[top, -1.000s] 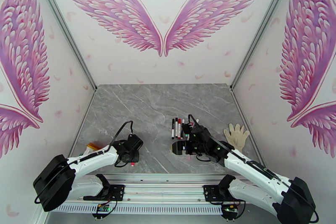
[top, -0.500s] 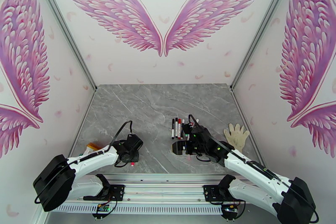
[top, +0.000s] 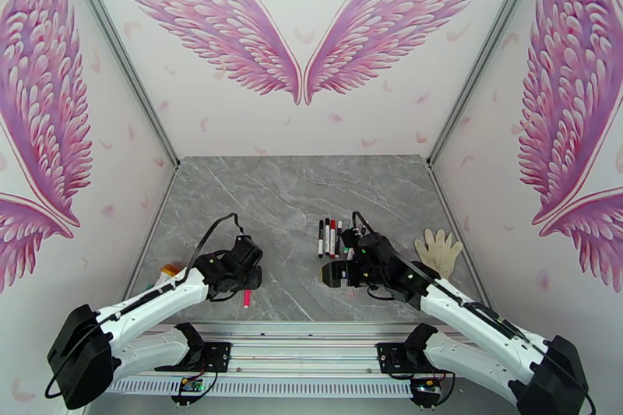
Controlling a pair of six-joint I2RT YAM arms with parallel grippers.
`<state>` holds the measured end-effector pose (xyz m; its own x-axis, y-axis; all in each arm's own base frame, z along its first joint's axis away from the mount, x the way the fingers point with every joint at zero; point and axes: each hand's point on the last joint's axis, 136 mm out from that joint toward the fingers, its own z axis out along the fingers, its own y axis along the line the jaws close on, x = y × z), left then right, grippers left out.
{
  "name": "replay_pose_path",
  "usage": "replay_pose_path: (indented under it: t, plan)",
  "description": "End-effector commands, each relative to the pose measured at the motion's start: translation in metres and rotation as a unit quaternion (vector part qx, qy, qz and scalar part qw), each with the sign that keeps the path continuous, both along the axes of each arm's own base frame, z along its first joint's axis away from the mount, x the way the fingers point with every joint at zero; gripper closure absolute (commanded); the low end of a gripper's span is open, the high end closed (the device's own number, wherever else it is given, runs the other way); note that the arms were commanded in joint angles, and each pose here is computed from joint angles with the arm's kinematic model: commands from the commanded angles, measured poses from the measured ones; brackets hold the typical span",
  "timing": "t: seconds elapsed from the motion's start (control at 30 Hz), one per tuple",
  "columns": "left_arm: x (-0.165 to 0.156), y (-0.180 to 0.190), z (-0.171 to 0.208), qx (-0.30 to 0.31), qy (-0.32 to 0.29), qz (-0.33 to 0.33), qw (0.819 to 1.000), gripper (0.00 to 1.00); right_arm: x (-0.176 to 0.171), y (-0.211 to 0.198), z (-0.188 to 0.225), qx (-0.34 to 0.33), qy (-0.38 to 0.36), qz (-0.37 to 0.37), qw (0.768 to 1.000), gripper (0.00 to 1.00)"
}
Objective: Open the pen caps
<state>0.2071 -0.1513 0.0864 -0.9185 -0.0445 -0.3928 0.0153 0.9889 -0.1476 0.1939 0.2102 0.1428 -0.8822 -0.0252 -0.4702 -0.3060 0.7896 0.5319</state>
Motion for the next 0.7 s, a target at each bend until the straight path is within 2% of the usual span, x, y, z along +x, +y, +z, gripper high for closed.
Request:
replay_pose_path:
  t: [0.0, 0.2, 0.37, 0.67]
  plan:
    - [0.009, -0.012, 0.027, -0.019, -0.009, -0.014, 1.0, 0.5, 0.002, -0.006, 0.025, -0.005, -0.029, -0.005, 1.0, 0.01]
    - [0.04, -0.05, 0.047, -0.044, -0.017, -0.038, 0.998, 0.5, 0.002, -0.015, 0.043, -0.015, -0.051, -0.016, 0.998, 0.01]
    - [0.072, -0.076, 0.049, -0.034, -0.027, -0.043, 0.998, 0.51, -0.001, -0.016, 0.047, -0.016, -0.054, -0.007, 0.998, 0.01]
    - [0.117, -0.134, 0.026, -0.048, -0.005, -0.056, 0.997, 0.52, -0.003, -0.022, 0.044, -0.032, -0.056, -0.009, 0.998, 0.01]
